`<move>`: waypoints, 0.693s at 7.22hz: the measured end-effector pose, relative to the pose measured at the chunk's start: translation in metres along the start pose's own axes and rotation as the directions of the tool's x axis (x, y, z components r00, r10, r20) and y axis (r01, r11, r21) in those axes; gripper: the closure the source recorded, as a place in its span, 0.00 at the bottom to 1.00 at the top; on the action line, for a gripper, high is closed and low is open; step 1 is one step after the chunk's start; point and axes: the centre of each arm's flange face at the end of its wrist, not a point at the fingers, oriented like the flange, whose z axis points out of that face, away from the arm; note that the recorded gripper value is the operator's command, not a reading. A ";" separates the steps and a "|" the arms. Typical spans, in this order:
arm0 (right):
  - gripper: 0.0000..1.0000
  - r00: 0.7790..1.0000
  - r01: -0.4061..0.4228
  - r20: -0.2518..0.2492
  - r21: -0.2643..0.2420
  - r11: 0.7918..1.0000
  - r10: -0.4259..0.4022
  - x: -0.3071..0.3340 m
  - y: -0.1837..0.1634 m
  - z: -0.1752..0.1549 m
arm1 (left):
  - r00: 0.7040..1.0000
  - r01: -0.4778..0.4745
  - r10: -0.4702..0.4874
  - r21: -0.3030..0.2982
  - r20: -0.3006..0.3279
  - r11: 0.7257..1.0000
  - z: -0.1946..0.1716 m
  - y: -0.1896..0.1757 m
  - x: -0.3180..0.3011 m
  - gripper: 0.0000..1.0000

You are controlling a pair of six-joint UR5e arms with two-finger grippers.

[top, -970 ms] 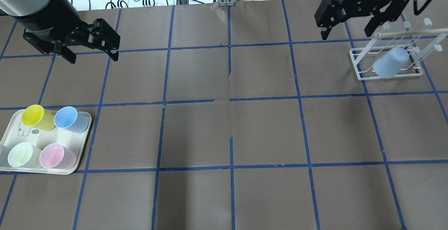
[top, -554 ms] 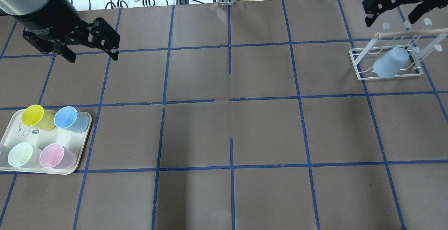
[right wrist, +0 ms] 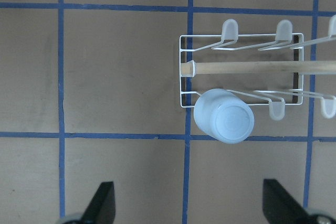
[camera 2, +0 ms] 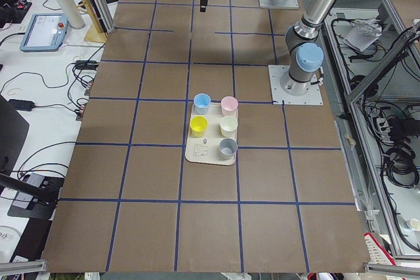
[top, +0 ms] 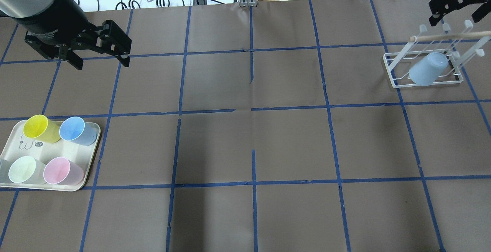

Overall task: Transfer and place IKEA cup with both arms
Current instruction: 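Lower the right gripper around the pale blue cup on the rack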

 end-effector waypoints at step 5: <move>0.00 0.995 0.087 0.060 -0.080 0.993 -0.083 0.052 -0.016 0.115 | 1.000 0.001 -0.001 -0.001 -0.001 1.000 0.001 0.001 0.000 0.00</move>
